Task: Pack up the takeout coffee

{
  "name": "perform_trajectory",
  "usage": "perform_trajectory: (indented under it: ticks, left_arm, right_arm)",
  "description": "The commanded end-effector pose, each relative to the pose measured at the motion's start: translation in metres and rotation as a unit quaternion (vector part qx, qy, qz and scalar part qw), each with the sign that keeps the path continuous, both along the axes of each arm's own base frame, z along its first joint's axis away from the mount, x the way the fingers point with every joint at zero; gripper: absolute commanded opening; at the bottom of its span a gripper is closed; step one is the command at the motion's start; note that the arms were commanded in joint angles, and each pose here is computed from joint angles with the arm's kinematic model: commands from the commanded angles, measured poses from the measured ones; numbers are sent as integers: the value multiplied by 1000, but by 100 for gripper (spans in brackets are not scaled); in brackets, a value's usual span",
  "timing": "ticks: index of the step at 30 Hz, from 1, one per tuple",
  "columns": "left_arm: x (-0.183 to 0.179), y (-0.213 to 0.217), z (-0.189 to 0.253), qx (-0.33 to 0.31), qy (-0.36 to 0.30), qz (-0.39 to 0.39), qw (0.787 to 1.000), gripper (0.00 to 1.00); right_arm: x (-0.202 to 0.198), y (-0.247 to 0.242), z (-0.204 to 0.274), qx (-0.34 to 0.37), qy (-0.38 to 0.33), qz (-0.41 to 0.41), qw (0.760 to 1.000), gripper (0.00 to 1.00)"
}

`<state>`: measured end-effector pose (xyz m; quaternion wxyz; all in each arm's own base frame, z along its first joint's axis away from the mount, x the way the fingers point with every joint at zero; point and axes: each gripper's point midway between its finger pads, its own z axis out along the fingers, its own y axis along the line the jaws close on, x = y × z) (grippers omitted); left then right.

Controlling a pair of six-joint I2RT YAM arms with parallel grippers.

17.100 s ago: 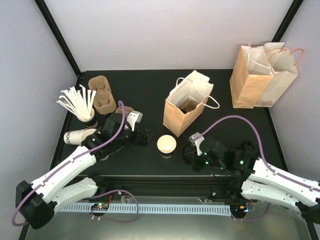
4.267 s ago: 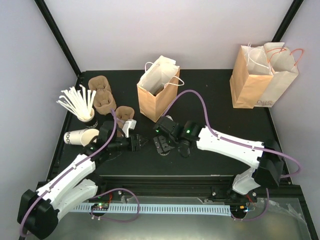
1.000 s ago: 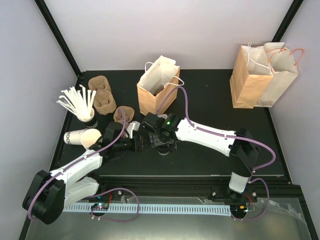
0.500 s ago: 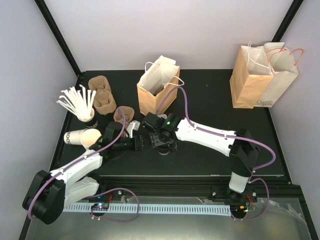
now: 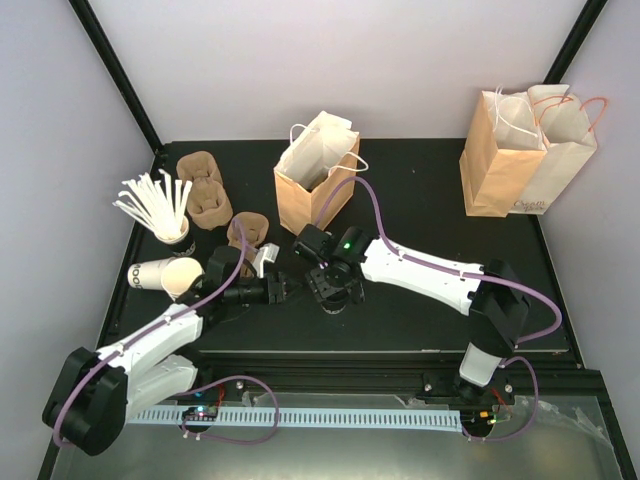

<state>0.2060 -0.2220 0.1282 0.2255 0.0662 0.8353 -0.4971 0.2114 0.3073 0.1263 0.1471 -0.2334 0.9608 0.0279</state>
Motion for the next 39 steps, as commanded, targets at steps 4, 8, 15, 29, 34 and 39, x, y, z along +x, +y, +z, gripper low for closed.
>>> perform_trajectory:
  ticks: [4, 8, 15, 29, 34, 39]
  left_arm:
    - [5, -5, 4, -25, 13, -2, 1000, 48]
    - [9, 0, 8, -26, -2, 16, 1000, 48]
    - [15, 1, 6, -21, 1, 18, 1000, 48]
    - [26, -16, 13, -65, 12, -11, 998, 45]
    - [29, -21, 11, -66, 16, -18, 998, 43]
    - [30, -25, 11, -65, 14, -26, 997, 42]
  right_arm:
    - [-4, -4, -1, -24, 12, 57, 998, 66]
    - [-3, -3, -2, -25, 12, 64, 998, 67]
    - [-3, -1, -6, -28, 14, 80, 996, 66]
    - [-5, -2, -17, -42, 27, 83, 995, 63]
    - [-7, -2, -19, -39, 30, 84, 995, 63]
    - [-9, -3, -23, -37, 34, 83, 995, 63]
